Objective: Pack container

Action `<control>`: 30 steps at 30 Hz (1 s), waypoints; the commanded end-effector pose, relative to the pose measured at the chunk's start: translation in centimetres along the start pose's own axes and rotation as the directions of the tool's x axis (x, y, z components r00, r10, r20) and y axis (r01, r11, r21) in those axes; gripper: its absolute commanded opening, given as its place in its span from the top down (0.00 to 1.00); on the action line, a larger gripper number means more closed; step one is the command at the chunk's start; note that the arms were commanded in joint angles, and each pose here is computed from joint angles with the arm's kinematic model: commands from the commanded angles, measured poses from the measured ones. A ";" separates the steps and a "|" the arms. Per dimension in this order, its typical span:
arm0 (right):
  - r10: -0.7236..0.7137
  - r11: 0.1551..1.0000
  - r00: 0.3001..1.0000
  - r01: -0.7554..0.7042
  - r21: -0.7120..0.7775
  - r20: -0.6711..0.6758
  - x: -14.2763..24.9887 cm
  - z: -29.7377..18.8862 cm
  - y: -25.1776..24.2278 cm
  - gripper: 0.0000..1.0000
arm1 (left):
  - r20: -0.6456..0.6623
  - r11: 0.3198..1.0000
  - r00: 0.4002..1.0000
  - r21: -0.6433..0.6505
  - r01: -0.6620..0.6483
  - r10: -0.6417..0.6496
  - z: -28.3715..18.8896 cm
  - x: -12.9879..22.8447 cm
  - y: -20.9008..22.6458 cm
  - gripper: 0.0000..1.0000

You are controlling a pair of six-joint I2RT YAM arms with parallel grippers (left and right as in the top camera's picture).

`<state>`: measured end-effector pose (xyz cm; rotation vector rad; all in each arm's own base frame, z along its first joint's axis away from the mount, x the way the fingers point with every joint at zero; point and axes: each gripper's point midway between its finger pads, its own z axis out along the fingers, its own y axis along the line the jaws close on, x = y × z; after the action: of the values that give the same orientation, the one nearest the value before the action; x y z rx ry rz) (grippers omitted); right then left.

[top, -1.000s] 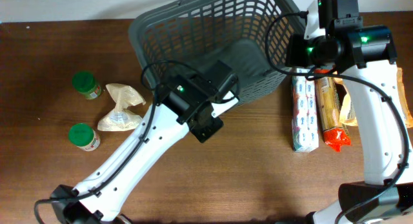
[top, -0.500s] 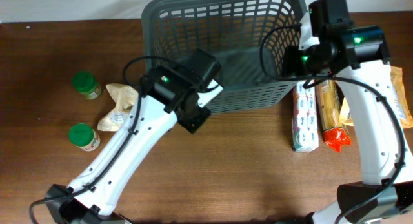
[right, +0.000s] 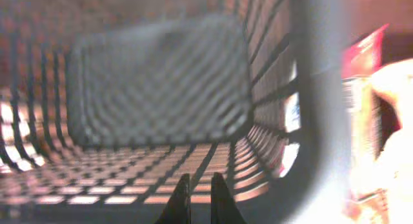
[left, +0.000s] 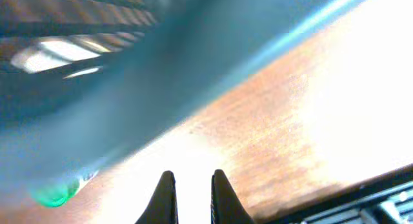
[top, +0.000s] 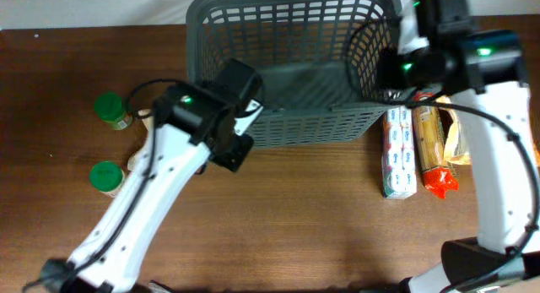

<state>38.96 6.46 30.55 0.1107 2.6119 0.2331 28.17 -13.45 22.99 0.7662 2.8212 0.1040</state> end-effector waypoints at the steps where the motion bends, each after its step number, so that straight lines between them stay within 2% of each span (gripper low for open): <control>1: 0.071 0.996 0.988 -0.079 0.052 0.139 -2.6 -3.9 -3.3 0.96 | 0.212 0.991 0.969 0.003 0.132 -0.130 -6.4 0.1 1.9 0.98; 7: 0.191 0.969 0.969 -0.211 0.127 0.156 -3.3 -4.0 -9.4 0.96 | 0.395 0.956 0.879 -0.003 0.293 -0.268 -11.7 1.9 5.8 0.92; 14: 0.296 0.935 0.951 -0.307 0.178 0.085 -3.1 -0.3 -14.4 0.96 | 0.417 0.904 0.827 -0.031 0.427 -0.376 -12.7 4.3 9.3 0.85; 21: 0.313 0.950 0.947 -0.311 0.031 -0.073 -3.2 6.9 -12.4 0.96 | 0.380 0.847 0.805 -0.093 0.523 -0.455 -12.2 6.5 12.0 0.80; 30: 0.267 0.960 0.961 -0.272 -0.072 -0.074 -4.6 9.1 -9.7 0.96 | 0.351 0.746 0.736 -0.138 0.652 -0.579 -11.8 9.4 15.5 0.77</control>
<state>46.89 -3.98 22.05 0.4846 2.6664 0.3761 25.26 3.17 34.76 -0.1547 2.5443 0.1847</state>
